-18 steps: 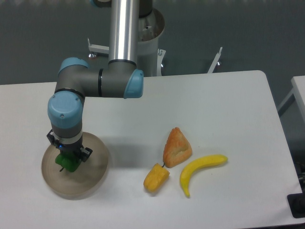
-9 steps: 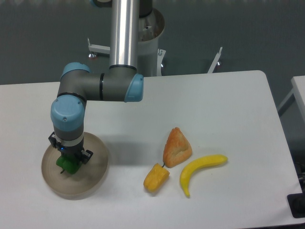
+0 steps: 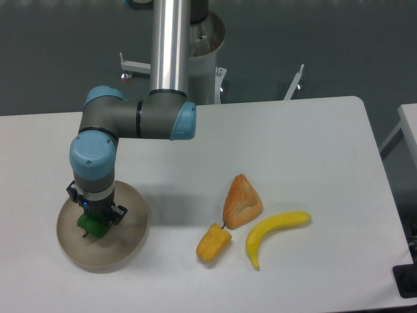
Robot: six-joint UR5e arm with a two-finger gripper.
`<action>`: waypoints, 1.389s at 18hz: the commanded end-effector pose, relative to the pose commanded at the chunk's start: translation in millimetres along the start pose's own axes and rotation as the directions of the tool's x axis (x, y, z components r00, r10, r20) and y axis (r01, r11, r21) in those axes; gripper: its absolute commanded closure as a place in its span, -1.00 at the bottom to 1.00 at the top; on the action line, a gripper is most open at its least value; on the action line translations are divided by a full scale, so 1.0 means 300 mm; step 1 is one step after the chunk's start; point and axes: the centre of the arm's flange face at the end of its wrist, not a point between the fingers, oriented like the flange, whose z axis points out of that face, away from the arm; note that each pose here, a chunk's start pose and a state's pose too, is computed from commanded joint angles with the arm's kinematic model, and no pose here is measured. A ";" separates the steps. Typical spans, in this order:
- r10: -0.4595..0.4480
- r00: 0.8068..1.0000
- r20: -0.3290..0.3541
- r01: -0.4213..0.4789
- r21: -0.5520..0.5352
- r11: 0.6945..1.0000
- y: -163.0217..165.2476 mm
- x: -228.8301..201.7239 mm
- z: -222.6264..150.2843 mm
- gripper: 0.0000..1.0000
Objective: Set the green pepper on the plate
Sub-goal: 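Lower the green pepper onto the beige plate and hold it there, then open the gripper and raise it away from the pepper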
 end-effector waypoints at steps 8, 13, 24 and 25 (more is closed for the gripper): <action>0.001 1.000 -0.001 -0.001 -0.001 1.000 0.000 -0.001 0.004 -0.01; 0.002 1.000 0.002 -0.002 0.001 1.000 0.000 0.000 -0.004 -0.46; 0.003 0.999 0.037 -0.005 0.046 0.999 0.020 -0.080 -0.143 -0.99; 0.021 0.999 0.044 -0.023 0.053 0.998 0.035 -0.115 -0.173 -0.99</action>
